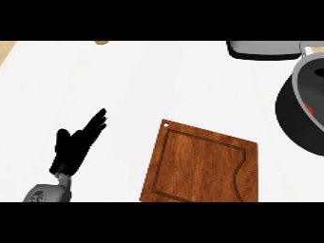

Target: Pick the bell pepper from the cutting board and place it in the pot

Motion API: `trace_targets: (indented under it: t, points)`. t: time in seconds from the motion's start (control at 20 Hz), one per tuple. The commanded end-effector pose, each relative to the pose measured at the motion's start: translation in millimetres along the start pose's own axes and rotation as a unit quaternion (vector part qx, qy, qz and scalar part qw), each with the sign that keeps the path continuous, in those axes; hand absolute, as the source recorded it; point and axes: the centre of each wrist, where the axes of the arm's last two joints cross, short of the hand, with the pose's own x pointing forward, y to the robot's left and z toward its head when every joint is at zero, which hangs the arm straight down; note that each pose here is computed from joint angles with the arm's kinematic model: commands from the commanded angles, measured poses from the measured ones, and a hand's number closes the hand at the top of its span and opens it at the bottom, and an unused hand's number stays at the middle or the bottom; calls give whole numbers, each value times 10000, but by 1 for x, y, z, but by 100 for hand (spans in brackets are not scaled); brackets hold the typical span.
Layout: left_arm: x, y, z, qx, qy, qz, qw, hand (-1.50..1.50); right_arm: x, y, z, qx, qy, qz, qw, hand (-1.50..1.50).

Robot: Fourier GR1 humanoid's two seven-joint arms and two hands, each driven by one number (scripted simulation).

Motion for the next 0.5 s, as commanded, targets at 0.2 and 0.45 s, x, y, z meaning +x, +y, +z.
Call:
trace_targets:
  t: [0.2, 0.45]
  points:
    - [6, 13, -2, 130, 33, -26, 9999, 0, -30, -36, -10, -1553, -75, -1417, 9776, -150]
    - [7, -16, 3, 146, 63, 56, 9999, 0, -53, -73, 4, -1792, -223, -1989, 9633, -150]
